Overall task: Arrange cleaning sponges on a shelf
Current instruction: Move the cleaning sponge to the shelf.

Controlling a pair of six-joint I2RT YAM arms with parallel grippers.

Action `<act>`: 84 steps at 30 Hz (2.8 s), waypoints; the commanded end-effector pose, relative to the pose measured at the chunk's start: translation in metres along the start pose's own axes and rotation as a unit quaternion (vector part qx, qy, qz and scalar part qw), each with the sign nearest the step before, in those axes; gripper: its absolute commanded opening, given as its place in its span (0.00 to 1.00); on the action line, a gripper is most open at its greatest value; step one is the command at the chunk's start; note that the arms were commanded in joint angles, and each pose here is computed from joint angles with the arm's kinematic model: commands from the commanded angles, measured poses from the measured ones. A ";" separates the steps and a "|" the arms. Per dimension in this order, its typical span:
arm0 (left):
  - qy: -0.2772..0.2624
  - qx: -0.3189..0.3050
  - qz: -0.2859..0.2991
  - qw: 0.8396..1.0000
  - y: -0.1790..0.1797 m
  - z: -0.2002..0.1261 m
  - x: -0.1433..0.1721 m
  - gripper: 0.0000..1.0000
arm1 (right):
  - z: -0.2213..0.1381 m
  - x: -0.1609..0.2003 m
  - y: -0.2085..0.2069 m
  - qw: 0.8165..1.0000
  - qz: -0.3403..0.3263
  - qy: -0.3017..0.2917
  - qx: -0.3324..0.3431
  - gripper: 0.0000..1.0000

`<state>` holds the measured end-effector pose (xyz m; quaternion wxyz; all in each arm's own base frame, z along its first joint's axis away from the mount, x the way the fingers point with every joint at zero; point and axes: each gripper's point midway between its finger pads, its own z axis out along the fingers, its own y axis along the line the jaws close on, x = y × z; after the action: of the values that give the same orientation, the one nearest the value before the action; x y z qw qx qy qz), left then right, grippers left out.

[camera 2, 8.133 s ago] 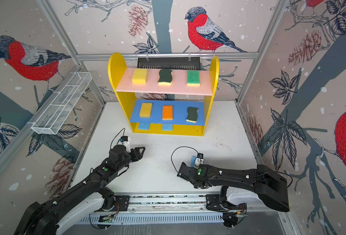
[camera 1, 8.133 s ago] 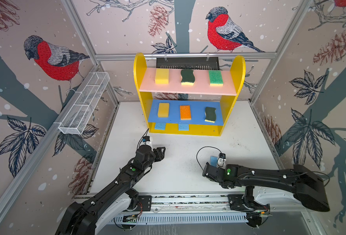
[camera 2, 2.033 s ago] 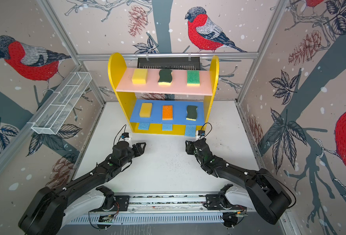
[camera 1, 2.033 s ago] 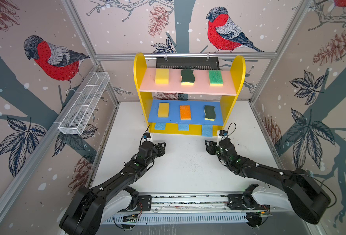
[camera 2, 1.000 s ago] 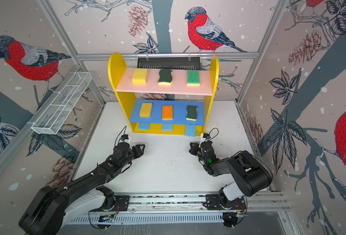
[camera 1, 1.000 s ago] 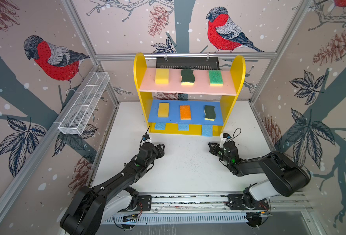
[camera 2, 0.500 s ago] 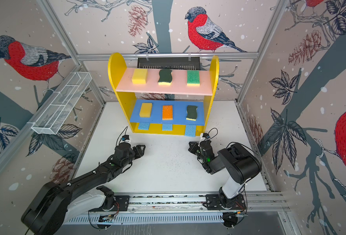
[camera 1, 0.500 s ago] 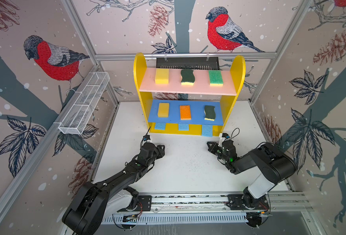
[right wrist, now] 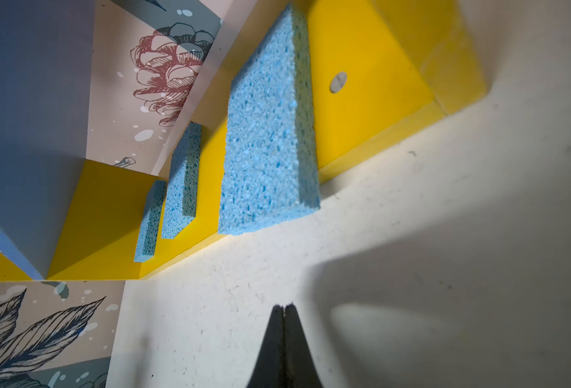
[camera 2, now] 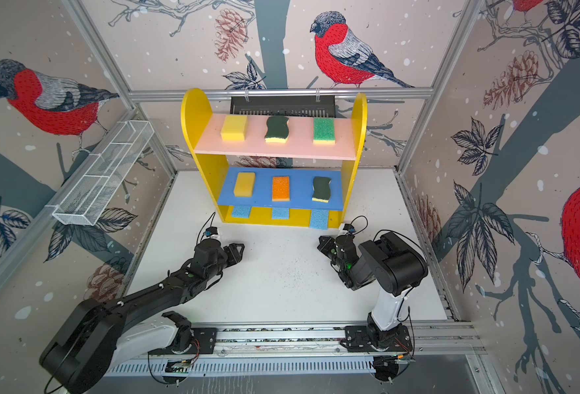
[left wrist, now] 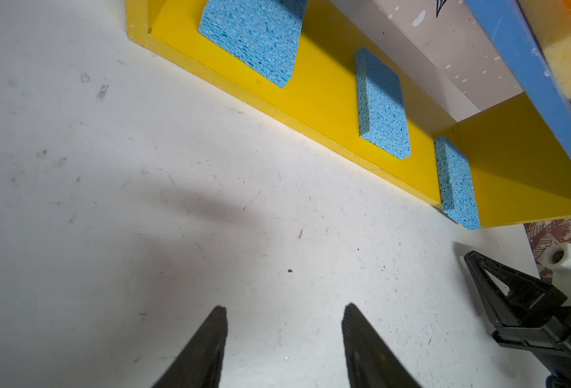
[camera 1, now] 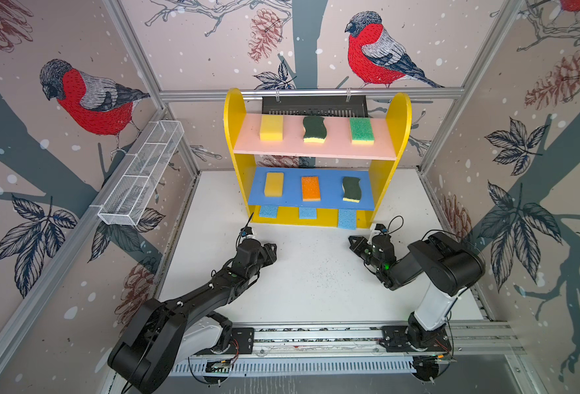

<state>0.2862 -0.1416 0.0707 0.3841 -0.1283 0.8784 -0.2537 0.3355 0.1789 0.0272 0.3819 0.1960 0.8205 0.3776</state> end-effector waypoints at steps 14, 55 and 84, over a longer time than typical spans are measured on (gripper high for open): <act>-0.019 0.002 0.002 1.000 -0.004 0.003 -0.010 0.56 | 0.014 -0.009 -0.001 0.999 0.046 -0.017 -0.014 0.00; -0.014 -0.002 -0.001 1.000 -0.002 0.008 -0.008 0.56 | 0.035 -0.004 -0.032 0.995 0.083 -0.009 0.044 0.00; -0.003 0.005 -0.011 1.000 0.000 0.012 0.001 0.54 | 0.033 0.014 -0.021 0.988 0.152 -0.018 0.038 0.00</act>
<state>0.2912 -0.1446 0.0568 0.3749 -0.1337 0.8822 -0.2516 0.3648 0.1931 0.0287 0.3787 0.3082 0.7579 0.4326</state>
